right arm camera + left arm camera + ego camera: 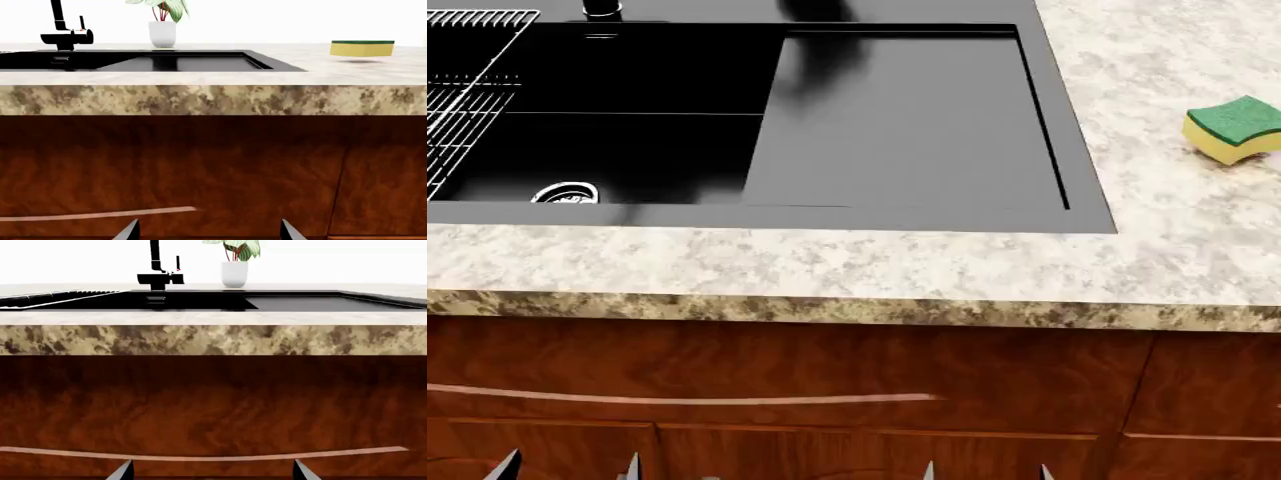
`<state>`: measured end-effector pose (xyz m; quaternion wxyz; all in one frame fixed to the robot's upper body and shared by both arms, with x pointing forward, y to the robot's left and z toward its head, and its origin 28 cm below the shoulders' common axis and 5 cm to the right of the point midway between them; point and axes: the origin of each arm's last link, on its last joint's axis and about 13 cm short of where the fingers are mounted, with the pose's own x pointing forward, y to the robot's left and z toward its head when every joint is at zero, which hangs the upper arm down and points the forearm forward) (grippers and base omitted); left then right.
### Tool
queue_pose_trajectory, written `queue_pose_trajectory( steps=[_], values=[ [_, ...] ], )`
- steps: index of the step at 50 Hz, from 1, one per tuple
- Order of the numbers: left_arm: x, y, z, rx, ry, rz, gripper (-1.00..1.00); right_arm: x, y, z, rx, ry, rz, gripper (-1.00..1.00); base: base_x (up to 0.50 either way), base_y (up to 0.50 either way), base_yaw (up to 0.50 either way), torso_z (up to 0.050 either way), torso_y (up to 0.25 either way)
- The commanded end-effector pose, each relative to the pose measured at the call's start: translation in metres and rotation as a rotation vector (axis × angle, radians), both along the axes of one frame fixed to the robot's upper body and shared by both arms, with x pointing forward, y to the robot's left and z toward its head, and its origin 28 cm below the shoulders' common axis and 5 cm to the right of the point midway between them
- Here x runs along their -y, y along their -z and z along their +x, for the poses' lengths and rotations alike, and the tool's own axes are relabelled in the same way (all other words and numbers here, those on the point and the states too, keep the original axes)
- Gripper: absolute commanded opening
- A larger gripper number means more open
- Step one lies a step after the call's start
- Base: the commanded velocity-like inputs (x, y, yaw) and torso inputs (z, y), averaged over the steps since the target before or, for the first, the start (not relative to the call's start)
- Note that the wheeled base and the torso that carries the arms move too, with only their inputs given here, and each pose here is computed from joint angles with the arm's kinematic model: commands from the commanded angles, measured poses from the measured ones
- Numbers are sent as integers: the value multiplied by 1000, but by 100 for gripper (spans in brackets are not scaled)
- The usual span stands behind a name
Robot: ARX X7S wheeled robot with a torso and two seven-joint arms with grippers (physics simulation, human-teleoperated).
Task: Pick the pan and sponge and place them into the sink. Then turn on the water.
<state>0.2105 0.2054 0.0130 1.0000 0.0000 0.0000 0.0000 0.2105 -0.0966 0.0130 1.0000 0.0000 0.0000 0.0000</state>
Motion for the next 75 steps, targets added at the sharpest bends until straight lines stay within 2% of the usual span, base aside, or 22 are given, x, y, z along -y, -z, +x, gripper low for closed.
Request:
queue_pose_trajectory(
  steps=[1,2,4,10,23,33,52,55,61,66,67,68,75],
  values=[
    [7,-2,6,1,3,-12,100,-1,0,0,-4,-7,-8,100,0,0,0,0,0],
    [8,-2,9,-4,-19,-25,100,-1,1,0,-7,-5,-8,100,0,0,0,0,0],
    [13,-3,10,8,-5,4,100,0,1,0,-8,2,-13,100,0,0,0,0,0],
    [14,-4,11,8,-9,3,100,-1,0,0,-7,6,-24,100,0,0,0,0,0],
    [9,-3,8,18,-31,-3,100,0,-1,1,-9,24,-36,100,0,0,0,0,0],
    [5,-4,5,31,-28,-1,100,0,-1,1,-17,36,-54,100,0,0,0,50,0],
    [14,-7,12,48,-16,2,100,0,0,2,-20,41,-62,100,0,0,0,50,0],
    [13,-7,10,52,-14,25,100,0,0,2,-19,41,-62,100,0,0,0,50,0],
    [7,-7,7,53,-29,-24,100,0,1,2,-21,40,-62,100,0,0,0,42,0],
    [10,-8,8,51,-29,3,100,0,1,2,-21,40,-62,100,0,0,0,0,0],
    [4,-9,5,58,-55,75,100,5,-5,1,10,88,-121,100,0,0,0,0,0],
    [9,-9,8,52,-28,-6,100,0,1,2,-22,40,-63,100,0,0,0,0,0],
    [10,-12,6,26,-28,-33,100,1,-10,2,3,51,-39,100,0,0,0,0,0]
  ],
)
